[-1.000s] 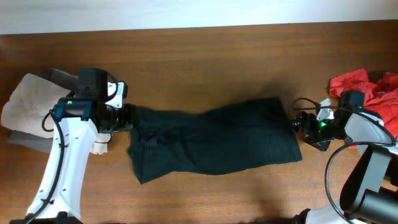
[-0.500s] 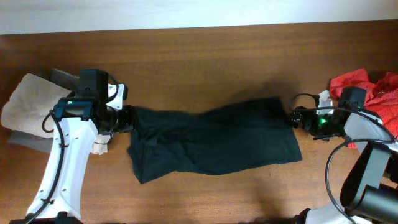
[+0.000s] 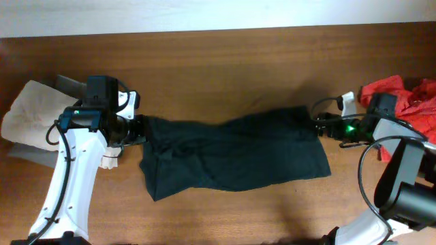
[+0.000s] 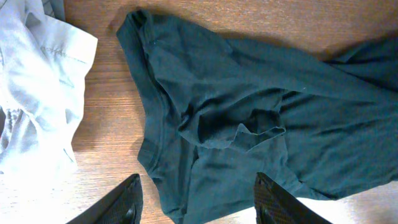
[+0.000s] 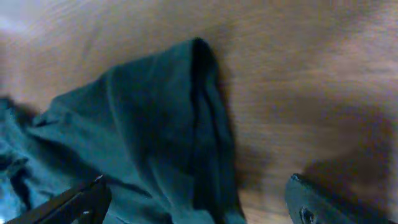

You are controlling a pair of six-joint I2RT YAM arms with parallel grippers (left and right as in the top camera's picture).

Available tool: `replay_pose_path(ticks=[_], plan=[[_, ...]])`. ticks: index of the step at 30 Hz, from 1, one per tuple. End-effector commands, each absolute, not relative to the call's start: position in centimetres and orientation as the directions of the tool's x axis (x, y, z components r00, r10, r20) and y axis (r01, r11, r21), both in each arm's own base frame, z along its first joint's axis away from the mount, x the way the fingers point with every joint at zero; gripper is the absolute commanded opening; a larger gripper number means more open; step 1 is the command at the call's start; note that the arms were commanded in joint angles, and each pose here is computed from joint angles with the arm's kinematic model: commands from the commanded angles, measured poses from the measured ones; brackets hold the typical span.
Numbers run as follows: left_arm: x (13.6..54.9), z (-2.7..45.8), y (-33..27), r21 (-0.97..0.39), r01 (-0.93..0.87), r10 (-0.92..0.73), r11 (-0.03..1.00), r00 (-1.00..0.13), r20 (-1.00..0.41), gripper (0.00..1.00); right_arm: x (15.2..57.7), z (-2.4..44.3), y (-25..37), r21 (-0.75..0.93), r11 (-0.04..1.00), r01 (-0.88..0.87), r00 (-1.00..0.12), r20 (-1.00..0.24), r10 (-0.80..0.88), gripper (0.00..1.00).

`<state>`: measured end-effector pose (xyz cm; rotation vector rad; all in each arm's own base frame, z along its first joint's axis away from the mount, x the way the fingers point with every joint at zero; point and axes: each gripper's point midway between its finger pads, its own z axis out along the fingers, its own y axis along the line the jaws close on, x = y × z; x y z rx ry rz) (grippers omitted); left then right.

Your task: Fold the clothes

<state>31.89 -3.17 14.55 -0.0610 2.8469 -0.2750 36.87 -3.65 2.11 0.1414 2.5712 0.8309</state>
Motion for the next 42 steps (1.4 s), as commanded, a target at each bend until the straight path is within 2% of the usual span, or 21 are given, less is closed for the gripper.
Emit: replay_pose_path(ticks=[1,6,13,21,26,27,28,29,32,35,36,42], plan=[[31.8,14.4,-3.1,-0.186,-0.010,-0.062,0.983,-0.960,-0.274,0.57,34.5,-1.8,-1.9,0.609,0.793,-0.007,-0.950,-0.252,0.185,0.93],[31.8,14.4,-3.1,-0.186,-0.010,-0.062,0.982,-0.960,-0.275,0.57,32.0,-2.6,-0.9,0.637,0.770,0.041,-0.976,-0.140,0.168,0.79],[31.9,14.5,-3.4,-0.202,-0.004,-0.061,0.979,-0.959,-0.276,0.57,30.2,-3.4,-1.4,0.588,0.804,0.093,-0.986,-0.055,0.155,0.69],[31.8,14.5,-3.4,-0.204,-0.004,-0.061,0.979,-0.959,-0.276,0.57,30.3,-3.2,-0.7,0.601,0.796,0.077,-0.988,-0.059,0.140,0.38],[31.8,14.5,-3.4,-0.204,-0.004,-0.061,0.979,-0.959,-0.276,0.57,30.2,-3.2,-0.6,0.604,0.793,0.078,-0.989,-0.055,0.140,0.39],[31.8,14.5,-3.4,-0.204,-0.004,-0.061,0.979,-0.959,-0.276,0.57,30.2,-3.2,-0.6,0.603,0.794,0.080,-0.989,-0.052,0.139,0.42],[31.8,14.5,-3.4,-0.204,-0.004,-0.061,0.979,-0.959,-0.276,0.57,29.9,-3.4,-0.8,0.590,0.803,0.086,-0.990,-0.043,0.138,0.59],[31.8,14.5,-3.4,-0.204,-0.004,-0.061,0.979,-0.959,-0.276,0.57,29.8,-3.6,-1.1,0.572,0.815,0.099,-0.989,-0.032,0.143,0.62],[31.8,14.5,-3.4,-0.204,-0.005,-0.061,0.979,-0.960,-0.273,0.57,29.7,-4.1,-2.2,0.529,0.840,0.118,-0.987,-0.026,0.156,0.64],[31.8,14.5,-3.4,-0.204,-0.005,-0.061,0.979,-0.960,-0.273,0.57,30.5,-3.9,-2.9,0.543,0.833,0.102,-0.982,-0.076,0.170,0.73],[31.8,14.5,-3.4,-0.204,-0.005,-0.061,0.979,-0.960,-0.273,0.57,31.0,-3.6,-3.1,0.565,0.820,0.088,-0.978,-0.108,0.180,0.79],[31.7,14.5,-3.6,-0.212,-0.002,-0.061,0.977,-0.960,-0.272,0.57,32.1,-2.3,-5.7,0.607,0.781,0.147,-0.949,-0.135,0.284,0.81]])
